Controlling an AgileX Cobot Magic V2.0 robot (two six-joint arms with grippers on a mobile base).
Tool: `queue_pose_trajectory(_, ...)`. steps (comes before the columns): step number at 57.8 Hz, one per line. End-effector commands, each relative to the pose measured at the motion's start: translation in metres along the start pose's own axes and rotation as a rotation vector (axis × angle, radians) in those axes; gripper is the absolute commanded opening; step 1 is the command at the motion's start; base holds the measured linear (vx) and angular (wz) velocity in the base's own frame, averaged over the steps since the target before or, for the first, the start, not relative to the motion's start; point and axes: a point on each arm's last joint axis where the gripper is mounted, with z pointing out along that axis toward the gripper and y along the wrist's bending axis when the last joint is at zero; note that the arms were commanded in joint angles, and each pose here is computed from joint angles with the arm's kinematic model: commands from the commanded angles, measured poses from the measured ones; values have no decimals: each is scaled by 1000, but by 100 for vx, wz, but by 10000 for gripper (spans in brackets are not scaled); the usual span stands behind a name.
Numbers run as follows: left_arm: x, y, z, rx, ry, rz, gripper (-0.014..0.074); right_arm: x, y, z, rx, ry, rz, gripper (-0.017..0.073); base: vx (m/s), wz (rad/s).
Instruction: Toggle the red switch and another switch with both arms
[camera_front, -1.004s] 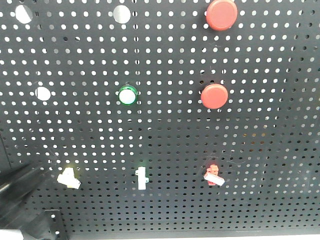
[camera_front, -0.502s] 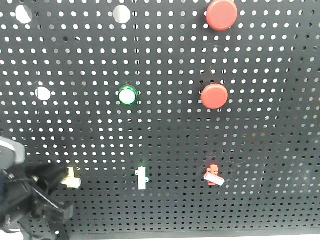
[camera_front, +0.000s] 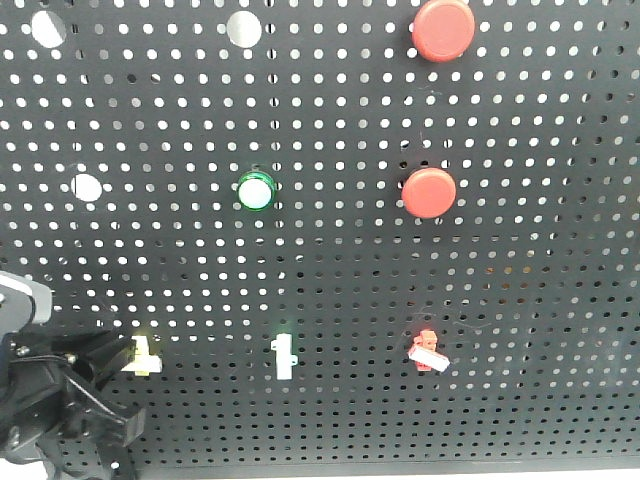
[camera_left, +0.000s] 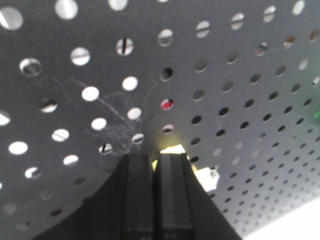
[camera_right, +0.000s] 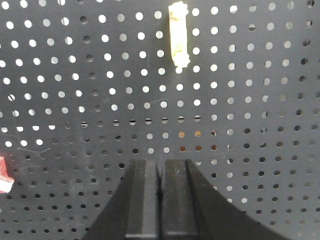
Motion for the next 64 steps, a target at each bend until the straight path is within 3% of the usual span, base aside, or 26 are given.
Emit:
queue_pose_trajectory(1,6,-3,-6,21,103,-8,2,-18,1,1,-3,-102,-9,-6,0,0)
queue_pose_trajectory(16,-1,-3,-26,24,79,-7,2,-18,1,1,-3,-105,-11,-6,0,0)
queue_pose_trajectory(24,-12,-2,-47,19,-6,-6,2,-19,8,1,-62,-111,-8,-6,0,0)
queue_pose_trajectory(41,-37,0,-94,0,-259,-6,2,-12,52,26,-337,-79,5,-6,0,0)
queue_pose_trajectory(47,-39,0,-102,-1,-286,-6,2,-20,75,46,-419,-87,-46,-6,0,0)
queue_pose_trajectory(52,-39,0,-106,-1,-293,-6,2,-26,92,64,-454,-99,-79,-6,0,0)
queue_pose_trajectory(64,-39,0,-106,-1,-294,-6,2,-32,116,107,-465,-86,-39,-6,0,0)
